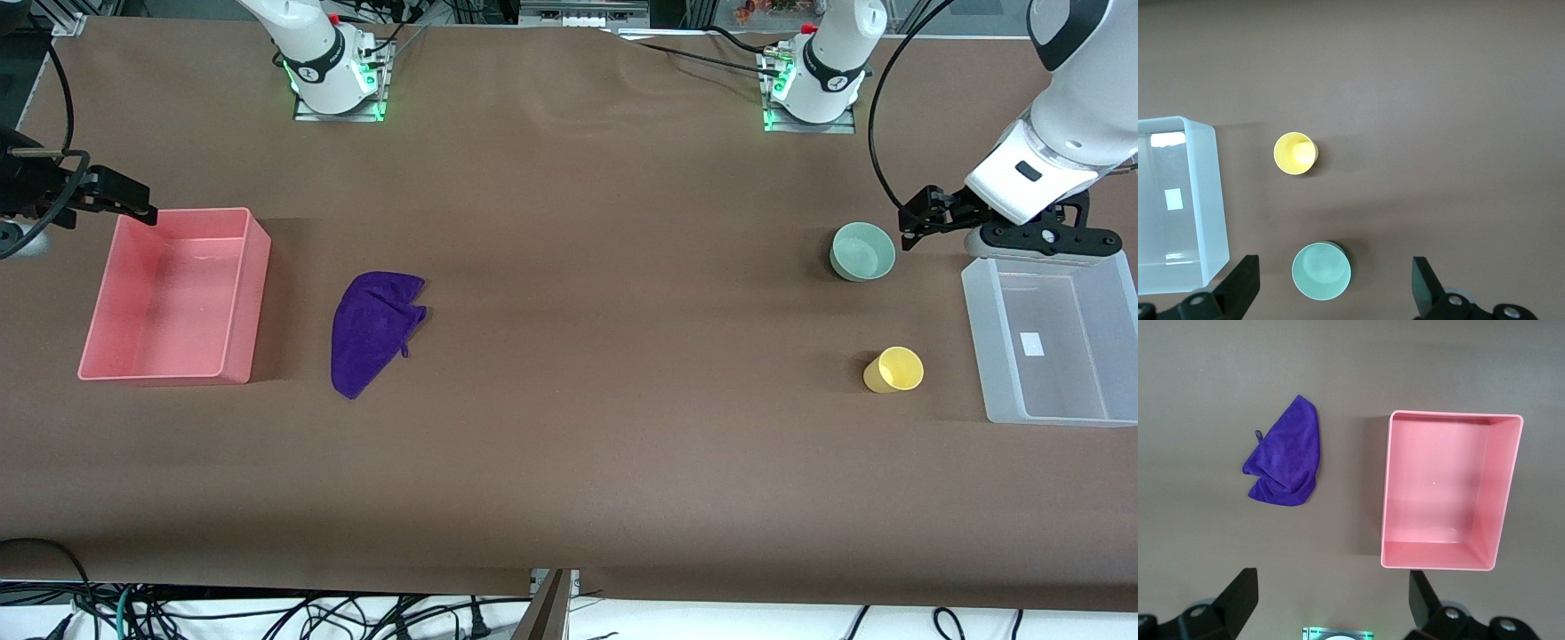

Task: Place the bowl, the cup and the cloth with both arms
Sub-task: 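Lower the left gripper over the mint-green bowl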

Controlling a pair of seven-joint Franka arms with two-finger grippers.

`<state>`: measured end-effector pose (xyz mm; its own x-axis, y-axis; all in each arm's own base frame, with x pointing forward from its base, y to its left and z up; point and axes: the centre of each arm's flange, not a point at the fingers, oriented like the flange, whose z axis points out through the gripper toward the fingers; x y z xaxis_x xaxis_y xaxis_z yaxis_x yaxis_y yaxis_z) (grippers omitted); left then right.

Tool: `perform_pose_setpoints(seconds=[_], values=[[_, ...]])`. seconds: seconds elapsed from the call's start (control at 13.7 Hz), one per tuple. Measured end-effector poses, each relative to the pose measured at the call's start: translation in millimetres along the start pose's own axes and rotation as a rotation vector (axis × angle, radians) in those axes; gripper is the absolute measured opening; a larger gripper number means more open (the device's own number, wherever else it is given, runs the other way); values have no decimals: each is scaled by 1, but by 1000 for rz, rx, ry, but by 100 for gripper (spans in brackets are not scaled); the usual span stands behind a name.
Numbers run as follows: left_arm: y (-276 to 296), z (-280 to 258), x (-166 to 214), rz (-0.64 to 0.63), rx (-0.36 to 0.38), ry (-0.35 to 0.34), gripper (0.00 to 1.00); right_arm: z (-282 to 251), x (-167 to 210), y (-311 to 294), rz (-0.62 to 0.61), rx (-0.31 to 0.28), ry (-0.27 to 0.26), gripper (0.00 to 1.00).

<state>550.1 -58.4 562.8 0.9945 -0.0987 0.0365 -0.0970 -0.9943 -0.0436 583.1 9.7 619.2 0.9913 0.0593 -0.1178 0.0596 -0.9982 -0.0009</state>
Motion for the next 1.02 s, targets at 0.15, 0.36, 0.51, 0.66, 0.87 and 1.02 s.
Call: perform_pose_setpoints(seconds=[0.15,0.36,0.51,0.66,0.87,1.02], values=[[0,1,-1,0,0,-10,100,0,0,0,0,0,0,100],[-2,4,-3,-4,-4,-38,100,0,0,0,0,0,0,100],[1,5,-4,-11,-34,-49,100,0,0,0,0,0,0,100],[1,5,-5,-13,-42,-51,100,0,0,0,0,0,0,100],[1,6,-5,-13,-43,-56,100,0,0,0,0,0,0,100],[1,10,-7,-13,-43,-86,100,0,0,0,0,-1,0,100]])
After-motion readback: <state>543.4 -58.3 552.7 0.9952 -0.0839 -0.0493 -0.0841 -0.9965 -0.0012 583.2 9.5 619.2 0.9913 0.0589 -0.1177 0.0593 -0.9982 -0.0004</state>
